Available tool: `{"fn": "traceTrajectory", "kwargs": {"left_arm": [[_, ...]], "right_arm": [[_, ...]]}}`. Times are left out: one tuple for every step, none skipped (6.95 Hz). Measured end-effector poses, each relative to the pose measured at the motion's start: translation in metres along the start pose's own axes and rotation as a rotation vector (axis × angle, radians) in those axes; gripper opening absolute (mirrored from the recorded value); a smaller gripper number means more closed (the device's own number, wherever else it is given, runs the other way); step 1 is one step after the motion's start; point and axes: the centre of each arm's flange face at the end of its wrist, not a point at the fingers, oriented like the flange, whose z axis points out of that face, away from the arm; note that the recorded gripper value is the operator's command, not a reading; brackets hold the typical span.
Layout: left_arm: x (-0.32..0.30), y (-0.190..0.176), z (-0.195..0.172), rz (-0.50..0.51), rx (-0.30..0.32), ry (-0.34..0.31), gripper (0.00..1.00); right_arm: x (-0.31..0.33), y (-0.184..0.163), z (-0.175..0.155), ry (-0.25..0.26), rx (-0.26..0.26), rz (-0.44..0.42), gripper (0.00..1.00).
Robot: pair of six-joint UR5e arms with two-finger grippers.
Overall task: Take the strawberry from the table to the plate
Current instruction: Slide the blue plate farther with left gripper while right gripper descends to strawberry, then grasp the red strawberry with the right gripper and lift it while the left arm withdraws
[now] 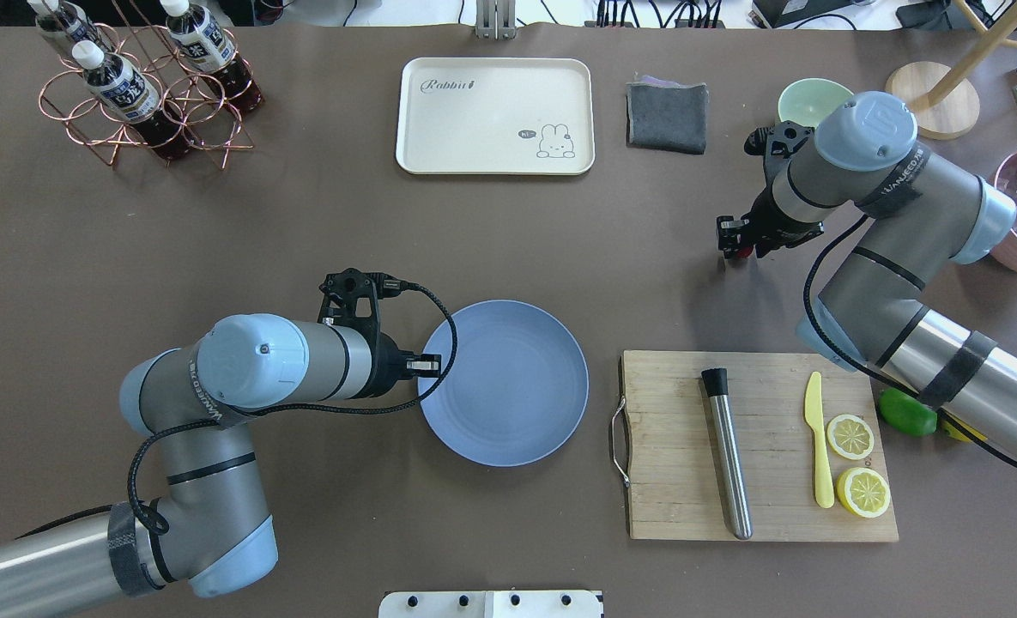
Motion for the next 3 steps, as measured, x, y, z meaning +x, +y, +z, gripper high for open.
{"fn": "traceTrajectory", "kwargs": {"left_arm": [[0.000,-0.001,-0.001,0.000,0.002,0.001,0.98],[0.001,-0.004,-0.004,0.000,0.009,0.008,0.98],[0.002,-0.012,-0.011,0.001,0.024,0.021,0.98]], "right_arm": [[0.001,-0.001,-0.001,0.001,0.002,0.000,0.00],[0.002,-0.004,-0.004,-0.001,0.007,0.004,0.00],[0.004,-0.011,-0.014,-0.014,0.018,0.011,0.00]]}}
